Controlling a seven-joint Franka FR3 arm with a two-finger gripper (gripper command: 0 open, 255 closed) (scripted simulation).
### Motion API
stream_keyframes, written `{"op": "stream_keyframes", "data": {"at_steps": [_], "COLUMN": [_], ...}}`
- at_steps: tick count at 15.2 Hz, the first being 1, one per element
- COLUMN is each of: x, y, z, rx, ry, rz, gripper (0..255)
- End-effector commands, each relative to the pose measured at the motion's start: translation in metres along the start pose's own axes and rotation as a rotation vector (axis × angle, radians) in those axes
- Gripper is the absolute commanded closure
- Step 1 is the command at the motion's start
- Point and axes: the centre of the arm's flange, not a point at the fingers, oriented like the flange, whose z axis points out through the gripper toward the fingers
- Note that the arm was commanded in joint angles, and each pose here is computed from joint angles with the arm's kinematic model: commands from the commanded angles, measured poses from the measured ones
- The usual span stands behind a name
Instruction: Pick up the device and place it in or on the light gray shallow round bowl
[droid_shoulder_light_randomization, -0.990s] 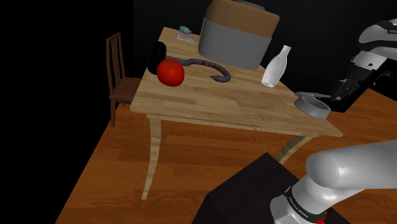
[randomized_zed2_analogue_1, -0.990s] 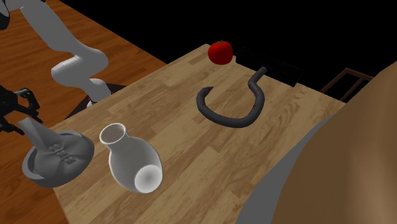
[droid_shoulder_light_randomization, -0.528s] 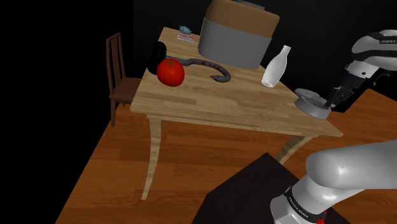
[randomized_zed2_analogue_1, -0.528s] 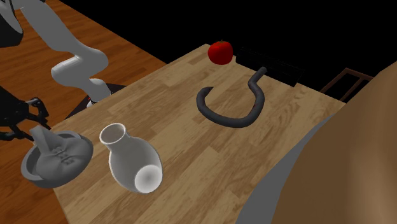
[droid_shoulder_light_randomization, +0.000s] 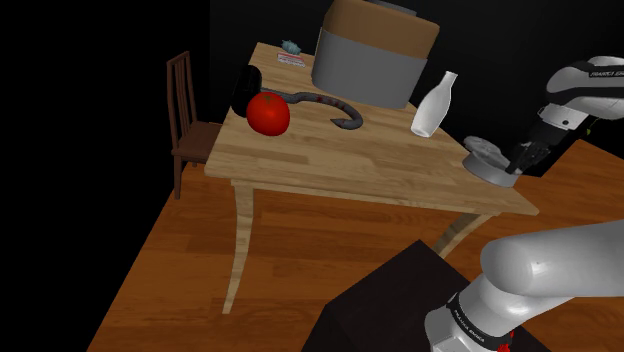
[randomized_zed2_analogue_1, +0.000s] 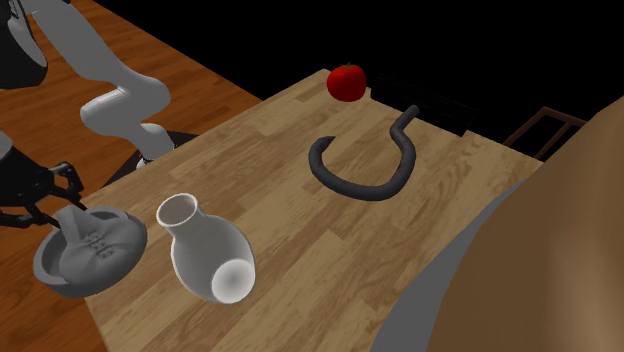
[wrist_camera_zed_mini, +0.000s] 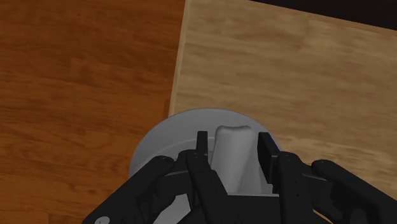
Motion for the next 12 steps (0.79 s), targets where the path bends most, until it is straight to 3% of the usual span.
{"op": "stream_keyframes", "data": {"at_steps": [1, 4, 5, 10, 12], "x": [0.0, 0.0, -0.001, 0.0, 0.0], "y": [-0.001, -0.001, -0.001, -0.001, -0.001], "z": [0.003, 0.003, 0.003, 0.003, -0.024], "rx": [0.005, 0.005, 0.005, 0.005, 0.005], "ry": [-0.005, -0.005, -0.005, -0.005, -0.005], "rz": [-0.001, -0.001, -0.001, -0.001, -0.001], "gripper": [255, 255, 0, 0, 0]}}
